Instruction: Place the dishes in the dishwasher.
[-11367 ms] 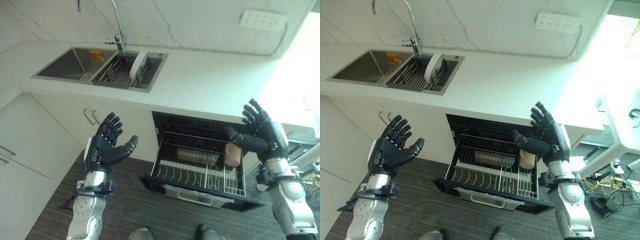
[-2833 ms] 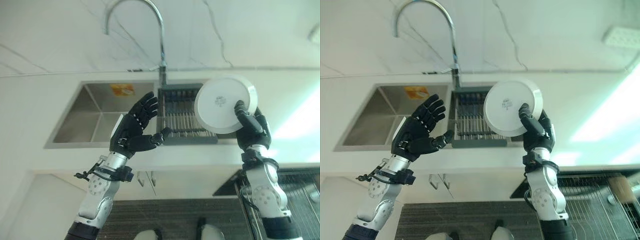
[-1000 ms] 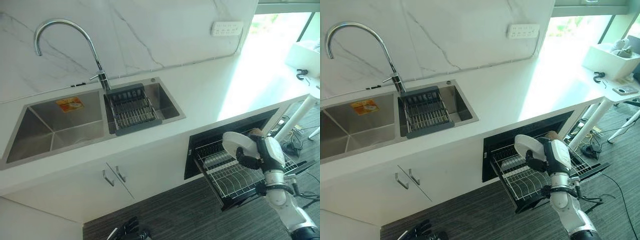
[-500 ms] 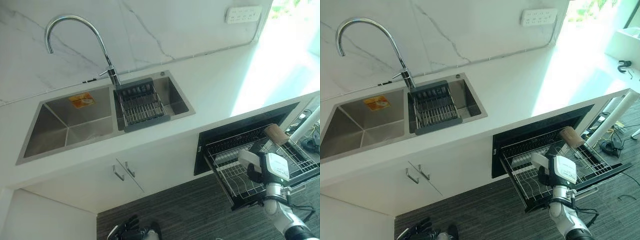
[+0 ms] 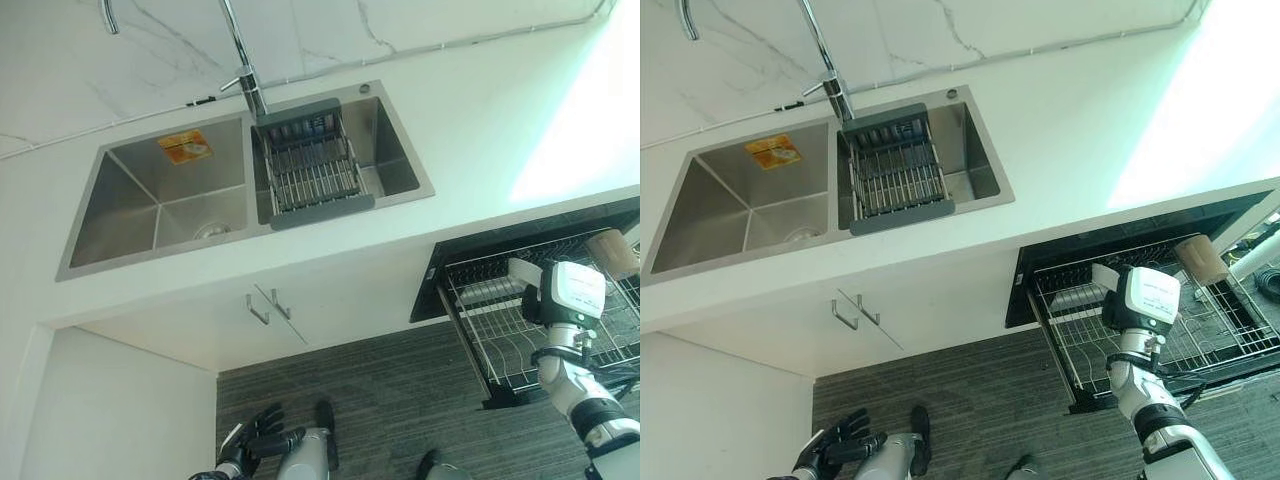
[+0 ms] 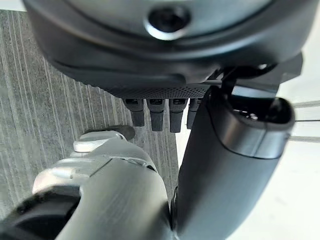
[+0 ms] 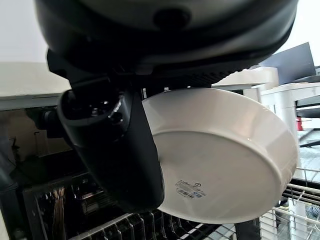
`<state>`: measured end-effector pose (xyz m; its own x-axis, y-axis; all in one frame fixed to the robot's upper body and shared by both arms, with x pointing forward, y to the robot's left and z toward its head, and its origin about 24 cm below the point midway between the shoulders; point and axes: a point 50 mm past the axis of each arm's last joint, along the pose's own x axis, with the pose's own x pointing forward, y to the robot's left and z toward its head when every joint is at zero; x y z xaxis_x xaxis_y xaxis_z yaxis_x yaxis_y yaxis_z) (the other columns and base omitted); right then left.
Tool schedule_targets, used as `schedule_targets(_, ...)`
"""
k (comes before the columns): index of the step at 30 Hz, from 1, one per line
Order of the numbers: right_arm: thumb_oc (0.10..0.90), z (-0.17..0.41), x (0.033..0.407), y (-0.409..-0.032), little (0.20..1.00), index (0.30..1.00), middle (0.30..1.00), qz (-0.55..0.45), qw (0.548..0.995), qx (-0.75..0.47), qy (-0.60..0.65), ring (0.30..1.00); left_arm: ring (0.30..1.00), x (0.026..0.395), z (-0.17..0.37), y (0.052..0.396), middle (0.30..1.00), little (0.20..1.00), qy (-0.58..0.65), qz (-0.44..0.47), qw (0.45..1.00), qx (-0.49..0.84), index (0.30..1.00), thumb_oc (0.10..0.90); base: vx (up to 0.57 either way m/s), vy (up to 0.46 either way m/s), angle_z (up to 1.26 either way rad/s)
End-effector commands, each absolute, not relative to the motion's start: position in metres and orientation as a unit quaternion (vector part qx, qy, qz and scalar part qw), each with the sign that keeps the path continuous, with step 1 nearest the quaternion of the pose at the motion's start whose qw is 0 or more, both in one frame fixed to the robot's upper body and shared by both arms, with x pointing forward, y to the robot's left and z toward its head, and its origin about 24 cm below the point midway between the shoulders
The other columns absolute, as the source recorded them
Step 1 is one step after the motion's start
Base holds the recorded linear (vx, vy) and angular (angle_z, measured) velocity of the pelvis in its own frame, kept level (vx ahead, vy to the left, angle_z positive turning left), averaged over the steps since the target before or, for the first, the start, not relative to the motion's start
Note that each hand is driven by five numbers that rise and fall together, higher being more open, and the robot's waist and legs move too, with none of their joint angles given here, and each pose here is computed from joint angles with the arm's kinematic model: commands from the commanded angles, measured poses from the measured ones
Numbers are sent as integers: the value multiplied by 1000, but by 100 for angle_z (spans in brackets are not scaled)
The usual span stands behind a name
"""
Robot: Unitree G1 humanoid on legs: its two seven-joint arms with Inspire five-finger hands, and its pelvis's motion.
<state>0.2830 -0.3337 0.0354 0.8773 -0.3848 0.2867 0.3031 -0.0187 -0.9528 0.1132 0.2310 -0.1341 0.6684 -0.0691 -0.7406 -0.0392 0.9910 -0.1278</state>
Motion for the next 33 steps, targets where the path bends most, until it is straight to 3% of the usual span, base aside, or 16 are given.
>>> schedule_targets(1, 400, 92, 304, -352, 300, 300, 300, -309, 666, -678, -33, 300, 900, 92, -132, 257, 900, 900, 431, 9, 902, -17, 900, 800, -37, -18, 7)
schedule_targets(11, 400, 71, 307, -360, 300, 300, 300, -262, 713, -642, 105, 300, 900, 109, -125, 251, 900, 900, 404, 1, 914, -28, 900, 800, -27, 1, 0)
schedule_targets(17, 406, 53, 309, -356, 309, 309, 309, -208, 764, -578, 196, 309, 900, 113, -125, 246, 900, 900, 402, -3, 915, -35, 900, 800, -16, 37, 2)
schedule_targets(18, 629, 48, 308, -356, 644, 644, 644, -191, 776, -558, 226, 644, 900, 113, -125, 246, 900, 900, 402, -3, 915, -36, 900, 800, -22, 34, 0)
schedule_targets(19, 800, 41, 307, -355, 900, 900, 900, -169, 797, -519, 259, 900, 900, 113, -125, 246, 900, 900, 402, -3, 915, -36, 900, 800, 0, 0, 0)
schedule_targets(20, 800, 36, 308, -350, 900, 900, 900, -143, 830, -467, 270, 900, 900, 115, -124, 247, 900, 900, 402, -3, 915, -35, 900, 800, 0, 0, 0)
schedule_targets(22, 800, 34, 309, -346, 900, 900, 900, -130, 847, -441, 268, 900, 900, 115, -124, 249, 900, 900, 403, -1, 914, -37, 900, 800, 0, 0, 0)
schedule_targets(33, 800, 32, 305, -349, 900, 900, 900, -107, 853, -426, 282, 900, 900, 110, -127, 248, 900, 900, 413, -1, 910, -35, 900, 800, -2, 9, -5)
